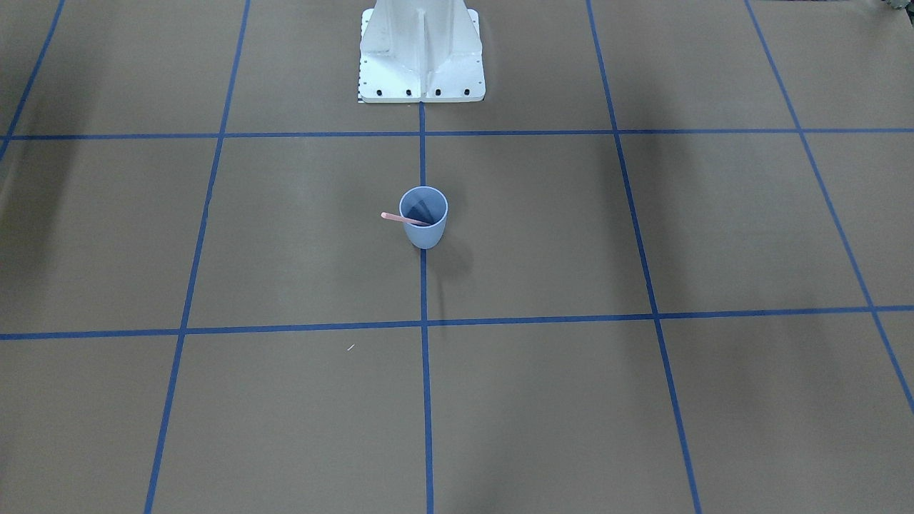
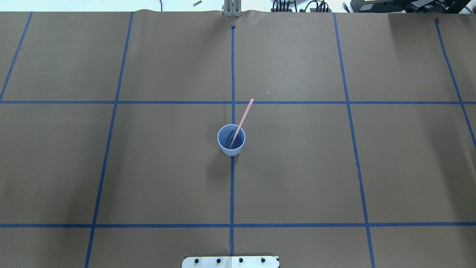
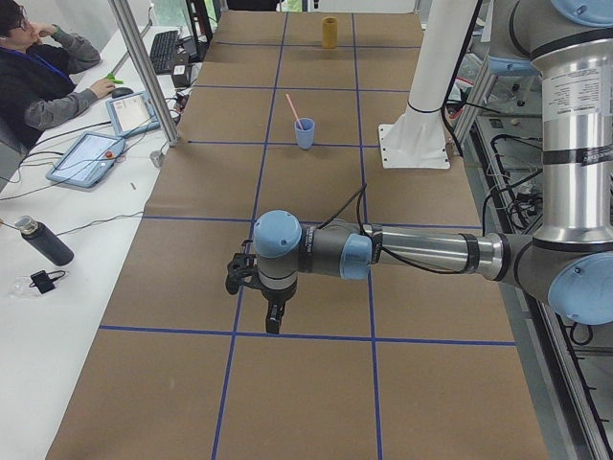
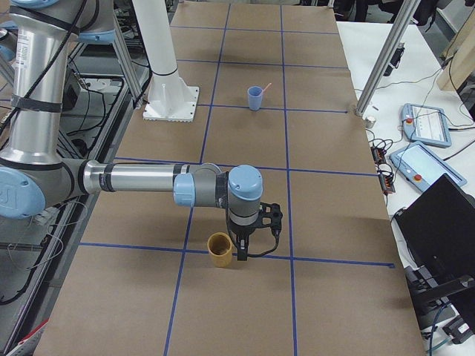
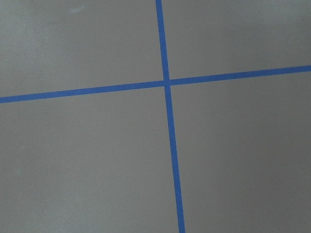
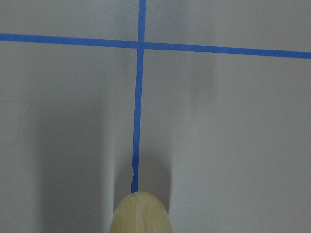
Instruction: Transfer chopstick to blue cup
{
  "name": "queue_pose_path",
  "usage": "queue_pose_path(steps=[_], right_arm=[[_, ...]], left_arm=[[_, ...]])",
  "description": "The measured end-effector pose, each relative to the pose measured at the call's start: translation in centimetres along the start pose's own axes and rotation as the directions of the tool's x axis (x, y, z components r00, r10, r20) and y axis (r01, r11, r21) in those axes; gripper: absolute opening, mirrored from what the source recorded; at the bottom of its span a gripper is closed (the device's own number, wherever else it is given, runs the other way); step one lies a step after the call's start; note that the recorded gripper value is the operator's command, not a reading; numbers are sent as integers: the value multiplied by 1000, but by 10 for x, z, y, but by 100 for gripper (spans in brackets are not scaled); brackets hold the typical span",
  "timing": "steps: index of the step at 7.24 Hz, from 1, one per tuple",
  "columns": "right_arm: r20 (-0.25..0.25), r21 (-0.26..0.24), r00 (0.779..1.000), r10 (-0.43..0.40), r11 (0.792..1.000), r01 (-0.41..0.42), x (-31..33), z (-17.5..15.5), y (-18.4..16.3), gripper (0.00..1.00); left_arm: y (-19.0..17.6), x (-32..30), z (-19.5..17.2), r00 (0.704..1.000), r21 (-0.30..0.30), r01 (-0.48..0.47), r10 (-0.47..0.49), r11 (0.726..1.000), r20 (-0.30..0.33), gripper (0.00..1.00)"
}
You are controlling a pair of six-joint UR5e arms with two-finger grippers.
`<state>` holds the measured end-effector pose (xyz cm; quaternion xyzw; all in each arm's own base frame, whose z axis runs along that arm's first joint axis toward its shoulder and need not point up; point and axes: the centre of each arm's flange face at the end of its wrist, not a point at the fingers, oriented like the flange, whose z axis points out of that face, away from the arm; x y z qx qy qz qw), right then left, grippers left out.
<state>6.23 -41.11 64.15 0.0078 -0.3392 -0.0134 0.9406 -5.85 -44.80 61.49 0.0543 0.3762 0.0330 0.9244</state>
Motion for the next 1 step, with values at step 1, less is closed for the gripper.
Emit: queue_pose_path(steps=[1], right_arm=[[1, 0, 1000, 0, 1000, 0, 0, 0, 0, 100]], left_arm=[[0, 0, 0, 1000, 0, 0, 0, 1000, 0, 98]])
